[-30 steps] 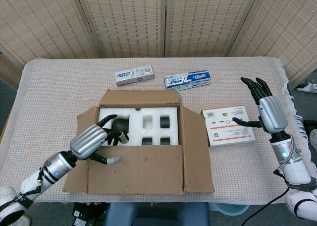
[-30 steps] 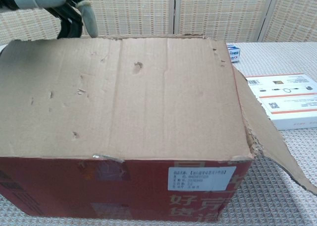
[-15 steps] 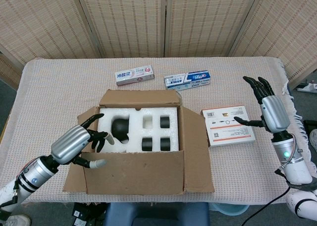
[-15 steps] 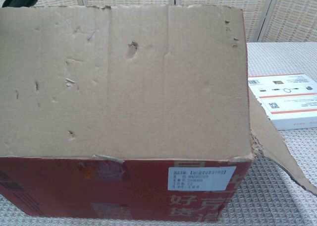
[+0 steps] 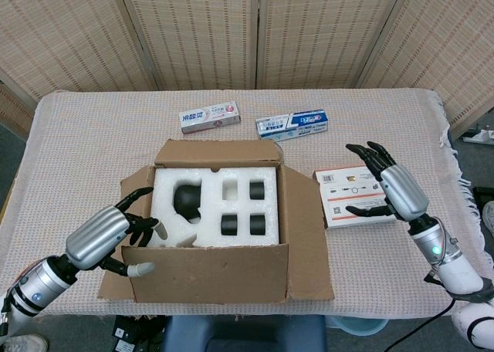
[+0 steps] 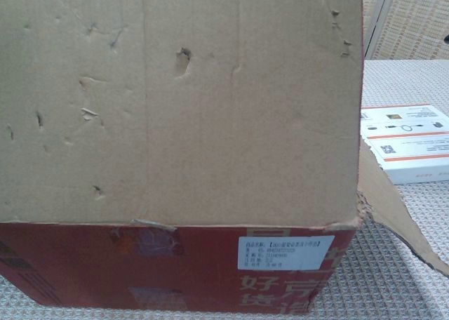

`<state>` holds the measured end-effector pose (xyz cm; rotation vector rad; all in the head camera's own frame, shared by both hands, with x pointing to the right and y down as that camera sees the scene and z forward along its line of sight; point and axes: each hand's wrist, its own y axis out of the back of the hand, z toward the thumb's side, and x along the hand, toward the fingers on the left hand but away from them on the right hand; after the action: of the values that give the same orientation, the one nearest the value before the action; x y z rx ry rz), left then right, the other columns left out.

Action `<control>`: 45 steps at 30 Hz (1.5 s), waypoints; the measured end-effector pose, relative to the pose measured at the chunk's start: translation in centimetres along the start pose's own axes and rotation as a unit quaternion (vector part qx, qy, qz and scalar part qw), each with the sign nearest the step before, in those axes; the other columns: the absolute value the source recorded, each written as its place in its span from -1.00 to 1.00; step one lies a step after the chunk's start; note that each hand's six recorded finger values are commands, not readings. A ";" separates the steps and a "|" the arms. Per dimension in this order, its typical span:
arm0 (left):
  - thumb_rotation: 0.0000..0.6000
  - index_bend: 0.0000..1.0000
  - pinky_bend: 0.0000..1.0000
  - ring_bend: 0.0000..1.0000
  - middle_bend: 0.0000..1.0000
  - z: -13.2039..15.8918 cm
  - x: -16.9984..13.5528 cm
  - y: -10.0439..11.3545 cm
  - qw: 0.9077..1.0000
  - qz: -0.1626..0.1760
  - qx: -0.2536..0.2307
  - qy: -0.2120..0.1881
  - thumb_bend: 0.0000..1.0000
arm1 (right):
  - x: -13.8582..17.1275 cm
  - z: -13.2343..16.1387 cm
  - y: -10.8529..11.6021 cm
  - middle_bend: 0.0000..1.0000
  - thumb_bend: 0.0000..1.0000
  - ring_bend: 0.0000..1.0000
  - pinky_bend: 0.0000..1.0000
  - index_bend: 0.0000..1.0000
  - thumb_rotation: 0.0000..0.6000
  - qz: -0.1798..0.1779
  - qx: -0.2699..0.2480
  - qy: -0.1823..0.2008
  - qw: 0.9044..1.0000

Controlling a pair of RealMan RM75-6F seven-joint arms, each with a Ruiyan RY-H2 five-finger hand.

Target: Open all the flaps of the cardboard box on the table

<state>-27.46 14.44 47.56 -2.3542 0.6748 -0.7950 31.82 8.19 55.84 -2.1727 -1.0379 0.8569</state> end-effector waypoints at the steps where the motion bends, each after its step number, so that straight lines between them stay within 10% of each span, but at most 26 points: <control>1: -0.66 -0.09 -1.00 0.41 0.46 0.0 -0.1 0.0 1.000 -0.001 0.000 0.001 -0.59 | 0.0 0.3 -0.4 -0.72 -0.78 -0.72 -0.98 -1.00 1.00 0.008 -0.002 0.007 1.000; 20: -0.66 -0.08 -1.00 0.42 0.47 0.7 -1.7 0.5 1.000 0.007 0.006 0.004 -0.58 | -0.1 8.1 -9.2 -0.72 -0.78 -0.71 -0.98 -1.00 1.00 0.159 -0.046 0.151 0.975; 32: -0.65 -0.08 -1.00 0.35 0.45 0.2 -1.4 1.1 1.000 0.019 0.008 0.014 -0.58 | 0.0 13.2 -11.2 -0.72 -0.78 -0.72 -0.98 -1.00 1.00 0.200 -0.058 0.229 0.951; 45: -0.65 -0.09 -1.00 0.11 0.16 -3.1 -0.8 3.2 0.995 0.069 0.040 0.059 -0.58 | 0.8 14.0 -11.4 -0.72 -0.78 -0.72 -0.98 -1.00 1.00 0.209 -0.056 0.239 0.947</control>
<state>-30.94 11.58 47.33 -2.1765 0.8312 -0.8870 16.60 18.01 55.03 -2.5675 -0.3996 0.4002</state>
